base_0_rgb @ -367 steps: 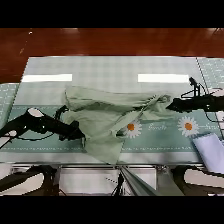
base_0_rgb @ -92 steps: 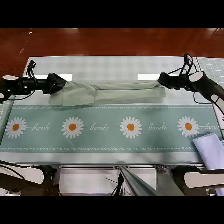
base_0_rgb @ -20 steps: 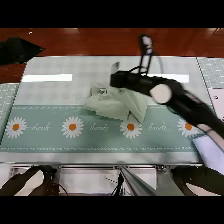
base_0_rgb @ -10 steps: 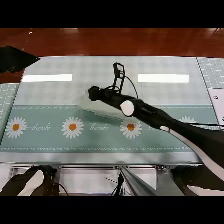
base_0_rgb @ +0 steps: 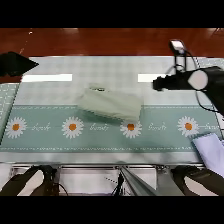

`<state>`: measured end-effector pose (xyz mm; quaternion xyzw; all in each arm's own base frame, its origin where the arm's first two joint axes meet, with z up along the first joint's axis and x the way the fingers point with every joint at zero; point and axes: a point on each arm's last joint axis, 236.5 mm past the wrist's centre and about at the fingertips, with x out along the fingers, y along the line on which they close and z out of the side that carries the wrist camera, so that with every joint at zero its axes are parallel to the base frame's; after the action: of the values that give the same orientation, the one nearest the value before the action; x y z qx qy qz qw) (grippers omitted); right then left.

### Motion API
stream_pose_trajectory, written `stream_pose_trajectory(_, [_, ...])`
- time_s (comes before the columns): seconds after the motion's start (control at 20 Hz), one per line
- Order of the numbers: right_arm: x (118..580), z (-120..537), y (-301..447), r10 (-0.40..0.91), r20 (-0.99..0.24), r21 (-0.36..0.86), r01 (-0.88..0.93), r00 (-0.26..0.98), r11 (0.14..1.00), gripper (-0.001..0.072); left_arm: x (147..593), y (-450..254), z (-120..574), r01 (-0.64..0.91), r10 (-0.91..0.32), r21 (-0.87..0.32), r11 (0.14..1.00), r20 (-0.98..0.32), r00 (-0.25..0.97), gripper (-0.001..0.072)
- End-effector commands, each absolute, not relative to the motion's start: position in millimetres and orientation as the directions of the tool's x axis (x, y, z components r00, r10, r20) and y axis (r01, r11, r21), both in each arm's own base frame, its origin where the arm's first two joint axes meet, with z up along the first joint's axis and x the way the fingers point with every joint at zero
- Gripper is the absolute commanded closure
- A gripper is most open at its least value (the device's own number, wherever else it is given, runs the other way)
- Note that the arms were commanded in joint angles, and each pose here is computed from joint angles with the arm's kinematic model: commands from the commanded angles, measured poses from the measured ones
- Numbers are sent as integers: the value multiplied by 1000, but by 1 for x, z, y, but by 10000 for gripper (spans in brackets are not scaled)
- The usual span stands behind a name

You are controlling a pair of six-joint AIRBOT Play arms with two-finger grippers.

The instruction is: Fold the shirts.

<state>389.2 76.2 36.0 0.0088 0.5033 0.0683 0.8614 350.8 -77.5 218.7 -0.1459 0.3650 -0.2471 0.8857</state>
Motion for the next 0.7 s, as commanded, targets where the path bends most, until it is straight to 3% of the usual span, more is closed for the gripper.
stream_pose_trajectory(0.0, [315, -21, 32, 201, -955, 221, 71, 220, 973, 348, 351, -73, 214, 322, -524, -419, 849, -592, 612, 687])
stream_pose_trajectory(0.1, [314, -41, 80, 429, -861, 479, 151, 275, 865, 160, 352, -73, 214, 321, -525, -421, 849, -593, 611, 687])
stream_pose_trajectory(0.15, [317, -47, 95, 482, -817, 552, 192, 316, 811, 132, 352, -73, 213, 321, -525, -421, 848, -593, 610, 687])
stream_pose_trajectory(0.25, [323, -60, 110, 512, -772, 620, 269, 376, 737, 124, 351, -73, 213, 321, -526, -422, 848, -595, 608, 687])
stream_pose_trajectory(0.6, [338, -94, 189, 591, -704, 707, 321, 393, 630, 127, 349, -74, 211, 325, -532, -426, 845, -603, 595, 687])
stream_pose_trajectory(0.65, [340, -97, 194, 591, -700, 713, 335, 401, 616, 154, 349, -74, 211, 325, -532, -426, 845, -603, 595, 687])
